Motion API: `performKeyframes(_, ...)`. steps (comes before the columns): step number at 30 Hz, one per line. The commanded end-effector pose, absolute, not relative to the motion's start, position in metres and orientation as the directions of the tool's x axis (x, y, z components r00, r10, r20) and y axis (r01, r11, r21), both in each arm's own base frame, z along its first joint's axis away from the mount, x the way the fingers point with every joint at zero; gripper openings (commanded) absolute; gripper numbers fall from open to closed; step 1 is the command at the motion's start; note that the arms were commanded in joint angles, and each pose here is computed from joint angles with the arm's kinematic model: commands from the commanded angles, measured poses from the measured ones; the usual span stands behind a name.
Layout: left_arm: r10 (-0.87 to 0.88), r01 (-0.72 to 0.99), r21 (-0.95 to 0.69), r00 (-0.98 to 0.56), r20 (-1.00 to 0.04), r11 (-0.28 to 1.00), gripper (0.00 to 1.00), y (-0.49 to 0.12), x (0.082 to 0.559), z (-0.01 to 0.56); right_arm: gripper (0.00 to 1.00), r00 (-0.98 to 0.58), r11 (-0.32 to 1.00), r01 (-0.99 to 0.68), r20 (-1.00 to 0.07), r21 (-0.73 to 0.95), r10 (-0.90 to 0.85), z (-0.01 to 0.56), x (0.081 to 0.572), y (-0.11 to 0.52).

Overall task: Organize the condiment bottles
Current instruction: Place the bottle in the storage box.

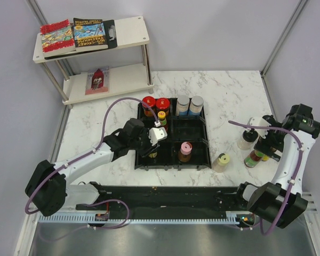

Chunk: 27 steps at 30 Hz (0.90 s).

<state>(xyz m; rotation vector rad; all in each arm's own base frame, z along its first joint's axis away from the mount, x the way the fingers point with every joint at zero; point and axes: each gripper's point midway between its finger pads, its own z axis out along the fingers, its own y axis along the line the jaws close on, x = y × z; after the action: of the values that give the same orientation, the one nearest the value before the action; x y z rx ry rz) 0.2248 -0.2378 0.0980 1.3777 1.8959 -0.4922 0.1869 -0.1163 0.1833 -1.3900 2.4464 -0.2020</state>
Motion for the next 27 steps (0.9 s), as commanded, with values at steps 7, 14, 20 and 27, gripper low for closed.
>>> performKeyframes(7,0.664,0.926,0.149,-0.130,-0.736,0.346,0.22,-0.239,0.226,0.103,0.98,-0.373,0.416,-0.891,-0.231,-0.182,-0.899,0.173,0.167,-0.092)
performKeyframes(14,0.661,0.927,0.147,-0.129,-0.739,0.345,0.60,-0.237,0.224,0.106,0.98,-0.324,0.363,-0.917,-0.221,-0.168,-0.920,0.170,0.170,-0.083)
performKeyframes(20,0.662,0.925,0.152,-0.128,-0.738,0.348,0.66,-0.237,0.225,0.107,0.98,-0.304,0.341,-0.927,-0.222,-0.156,-0.927,0.169,0.174,-0.079)
performKeyframes(27,0.659,0.924,0.157,-0.122,-0.742,0.348,0.79,-0.236,0.224,0.111,0.96,-0.306,0.336,-0.935,-0.218,-0.117,-0.927,0.163,0.176,-0.078)
